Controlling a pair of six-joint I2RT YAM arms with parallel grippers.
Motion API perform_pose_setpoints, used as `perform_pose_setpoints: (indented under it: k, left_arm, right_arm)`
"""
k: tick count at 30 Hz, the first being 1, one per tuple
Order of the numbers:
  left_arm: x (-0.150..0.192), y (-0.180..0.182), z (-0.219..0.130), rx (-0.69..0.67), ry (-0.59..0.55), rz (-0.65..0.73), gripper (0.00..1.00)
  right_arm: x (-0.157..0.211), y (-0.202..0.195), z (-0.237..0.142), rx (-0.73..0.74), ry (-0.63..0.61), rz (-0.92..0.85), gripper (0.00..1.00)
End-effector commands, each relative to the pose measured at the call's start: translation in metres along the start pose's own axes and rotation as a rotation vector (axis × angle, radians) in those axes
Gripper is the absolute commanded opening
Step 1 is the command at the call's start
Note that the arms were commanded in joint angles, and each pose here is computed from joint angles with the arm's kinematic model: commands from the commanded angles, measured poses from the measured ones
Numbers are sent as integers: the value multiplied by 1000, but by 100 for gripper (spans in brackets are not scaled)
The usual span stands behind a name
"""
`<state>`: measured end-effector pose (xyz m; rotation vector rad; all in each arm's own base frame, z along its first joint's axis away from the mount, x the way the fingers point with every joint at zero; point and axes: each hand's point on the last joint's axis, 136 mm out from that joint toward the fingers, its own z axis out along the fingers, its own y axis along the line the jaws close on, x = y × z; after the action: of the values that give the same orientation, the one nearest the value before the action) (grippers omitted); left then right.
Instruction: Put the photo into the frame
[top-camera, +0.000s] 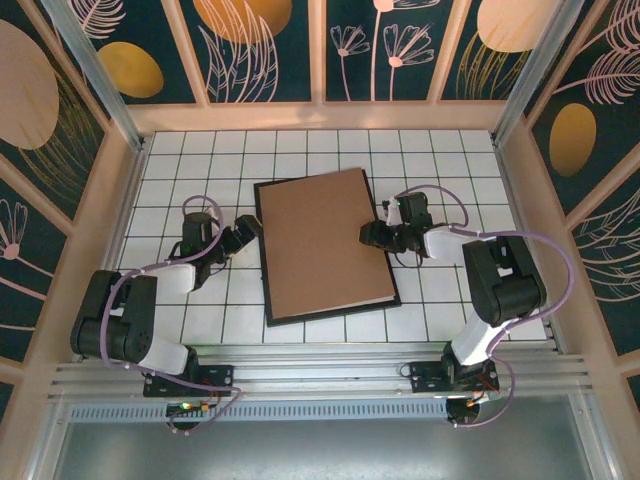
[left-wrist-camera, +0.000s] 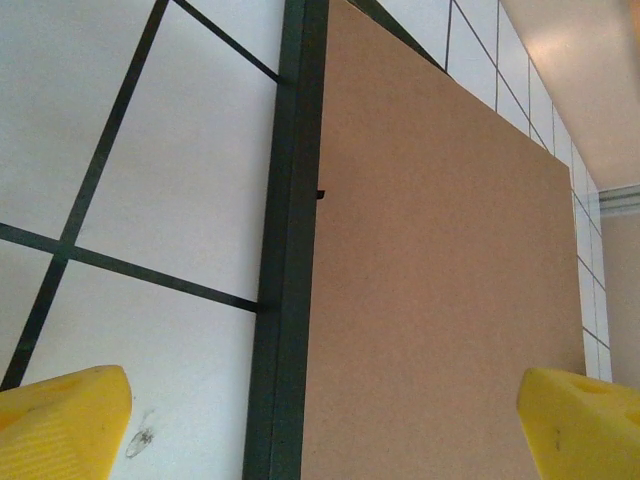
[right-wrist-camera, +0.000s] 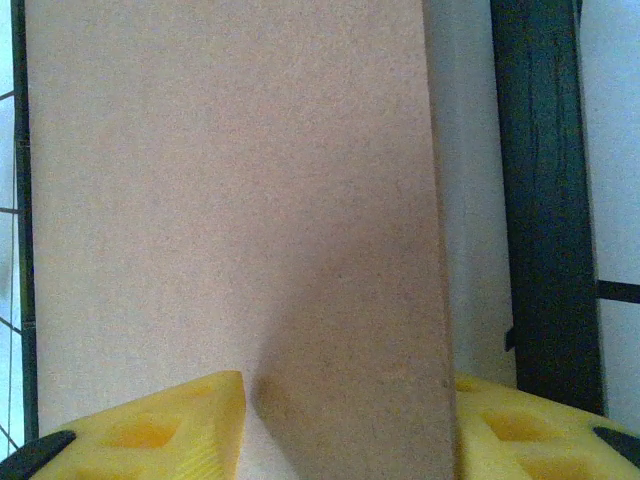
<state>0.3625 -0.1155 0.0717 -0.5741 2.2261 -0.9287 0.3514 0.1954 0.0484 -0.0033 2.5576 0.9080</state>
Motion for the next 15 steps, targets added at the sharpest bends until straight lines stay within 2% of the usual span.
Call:
perform_pose_setpoints:
  k: [1, 15]
  left_arm:
    - [-1, -2, 4, 10, -8, 27, 99]
    - [1, -4, 4, 9, -2, 34, 99]
  right_arm:
    - [-9, 7, 2, -2, -11, -34, 50]
    - [-15, -8, -2, 114, 1, -56, 53]
